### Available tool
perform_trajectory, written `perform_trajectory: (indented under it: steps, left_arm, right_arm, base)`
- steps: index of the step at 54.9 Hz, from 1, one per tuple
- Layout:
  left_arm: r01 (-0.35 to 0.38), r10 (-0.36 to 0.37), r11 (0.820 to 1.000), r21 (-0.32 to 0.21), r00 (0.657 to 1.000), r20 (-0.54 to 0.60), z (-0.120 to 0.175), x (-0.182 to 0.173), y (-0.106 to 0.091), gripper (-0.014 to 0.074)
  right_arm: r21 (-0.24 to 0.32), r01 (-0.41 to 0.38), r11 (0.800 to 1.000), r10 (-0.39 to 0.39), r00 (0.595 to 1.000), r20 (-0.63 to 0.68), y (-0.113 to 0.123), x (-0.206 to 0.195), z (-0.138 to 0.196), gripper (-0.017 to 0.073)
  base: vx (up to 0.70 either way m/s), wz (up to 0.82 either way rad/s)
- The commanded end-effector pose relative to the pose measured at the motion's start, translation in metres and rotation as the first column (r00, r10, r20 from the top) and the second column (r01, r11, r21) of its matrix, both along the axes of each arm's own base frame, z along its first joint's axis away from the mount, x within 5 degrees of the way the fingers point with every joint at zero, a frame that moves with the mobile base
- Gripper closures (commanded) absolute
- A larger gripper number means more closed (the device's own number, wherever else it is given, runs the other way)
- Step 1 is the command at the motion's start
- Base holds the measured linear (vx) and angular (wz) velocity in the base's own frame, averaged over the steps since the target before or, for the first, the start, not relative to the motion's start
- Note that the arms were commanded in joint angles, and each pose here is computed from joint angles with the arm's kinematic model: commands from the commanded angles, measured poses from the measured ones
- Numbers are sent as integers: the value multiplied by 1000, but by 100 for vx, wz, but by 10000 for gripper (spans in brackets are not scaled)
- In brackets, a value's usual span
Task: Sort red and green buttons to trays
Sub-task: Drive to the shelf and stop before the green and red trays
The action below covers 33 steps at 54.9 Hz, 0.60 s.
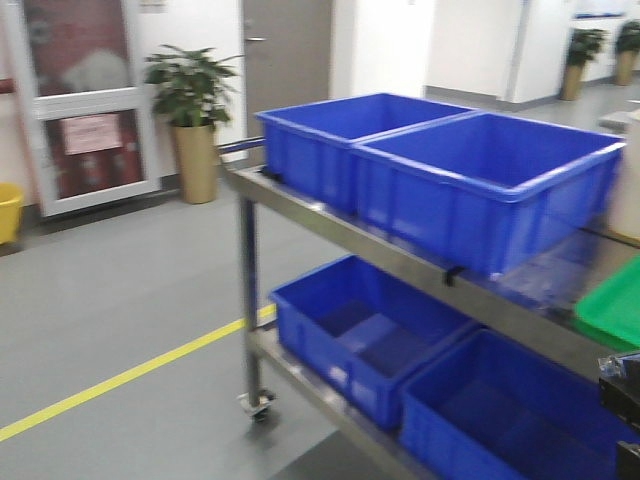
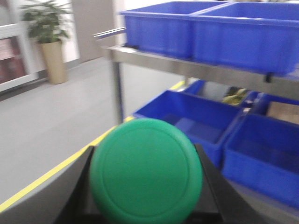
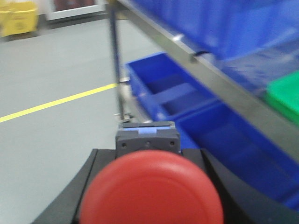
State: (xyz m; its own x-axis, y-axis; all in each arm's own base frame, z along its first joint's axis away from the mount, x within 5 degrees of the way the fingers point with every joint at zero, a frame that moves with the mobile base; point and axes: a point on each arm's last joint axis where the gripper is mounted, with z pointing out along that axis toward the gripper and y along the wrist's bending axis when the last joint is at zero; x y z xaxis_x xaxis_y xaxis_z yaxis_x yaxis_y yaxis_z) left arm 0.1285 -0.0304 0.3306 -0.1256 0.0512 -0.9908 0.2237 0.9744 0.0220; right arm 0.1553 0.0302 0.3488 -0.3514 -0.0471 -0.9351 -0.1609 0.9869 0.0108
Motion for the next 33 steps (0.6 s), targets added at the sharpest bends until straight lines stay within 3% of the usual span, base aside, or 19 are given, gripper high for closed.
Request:
perform_trajectory:
  steps: [1, 33]
  left_arm:
    - [22, -18, 999, -36, 993, 114, 18, -1, -2, 594]
    - [22, -18, 999, -36, 993, 114, 18, -1, -2, 592]
  right_arm:
    - [15, -8, 1000, 6, 992, 126, 0, 0, 19, 568]
    - [15, -8, 1000, 6, 992, 126, 0, 0, 19, 568]
  base:
    - [30, -70]
    - [26, -62]
